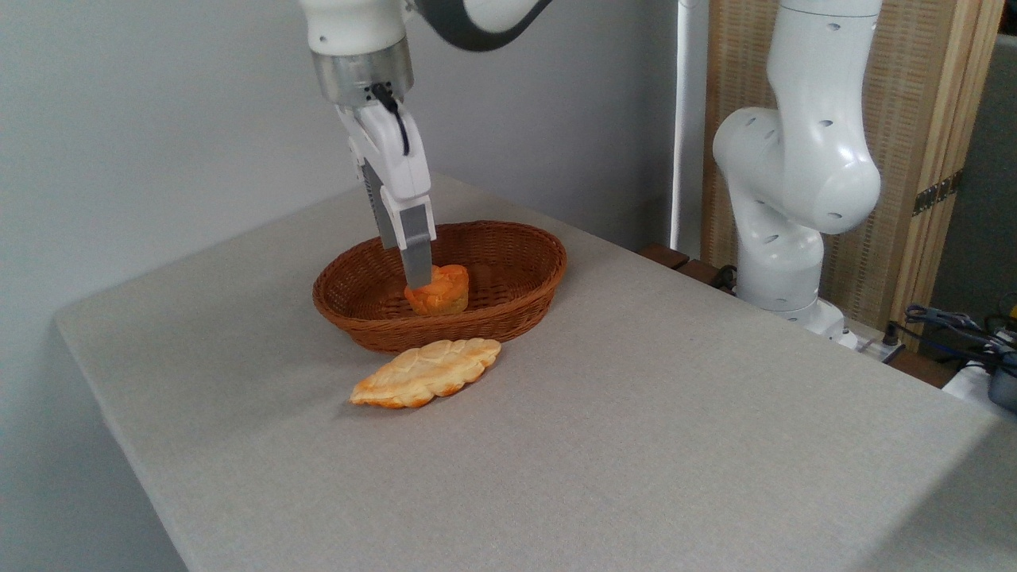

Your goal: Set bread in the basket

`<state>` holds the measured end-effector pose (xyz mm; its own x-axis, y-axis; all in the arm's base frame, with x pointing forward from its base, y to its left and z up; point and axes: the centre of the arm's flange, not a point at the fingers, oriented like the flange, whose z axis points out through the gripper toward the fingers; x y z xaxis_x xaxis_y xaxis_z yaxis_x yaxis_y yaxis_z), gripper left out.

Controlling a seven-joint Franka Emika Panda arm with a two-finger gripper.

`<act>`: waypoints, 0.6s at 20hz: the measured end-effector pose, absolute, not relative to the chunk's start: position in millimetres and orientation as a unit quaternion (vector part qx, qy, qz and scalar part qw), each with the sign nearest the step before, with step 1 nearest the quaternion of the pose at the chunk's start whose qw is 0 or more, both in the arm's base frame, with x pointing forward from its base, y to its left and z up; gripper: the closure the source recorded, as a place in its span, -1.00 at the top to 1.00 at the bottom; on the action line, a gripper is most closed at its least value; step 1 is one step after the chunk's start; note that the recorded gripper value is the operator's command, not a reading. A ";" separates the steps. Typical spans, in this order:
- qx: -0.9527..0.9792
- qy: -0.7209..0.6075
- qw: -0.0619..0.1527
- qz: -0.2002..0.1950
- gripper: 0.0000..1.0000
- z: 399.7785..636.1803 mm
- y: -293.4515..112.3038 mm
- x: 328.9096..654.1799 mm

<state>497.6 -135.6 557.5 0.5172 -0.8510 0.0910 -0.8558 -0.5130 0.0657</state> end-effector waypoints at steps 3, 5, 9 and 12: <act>0.884 -0.465 0.036 0.037 1.00 572.7 -98.7 509.4; 0.892 -0.449 0.026 0.044 1.00 580.8 -74.2 515.4; 0.905 -0.422 0.019 0.053 1.00 590.2 -39.2 521.4; 0.908 -0.416 0.010 0.052 1.00 592.1 -34.5 522.2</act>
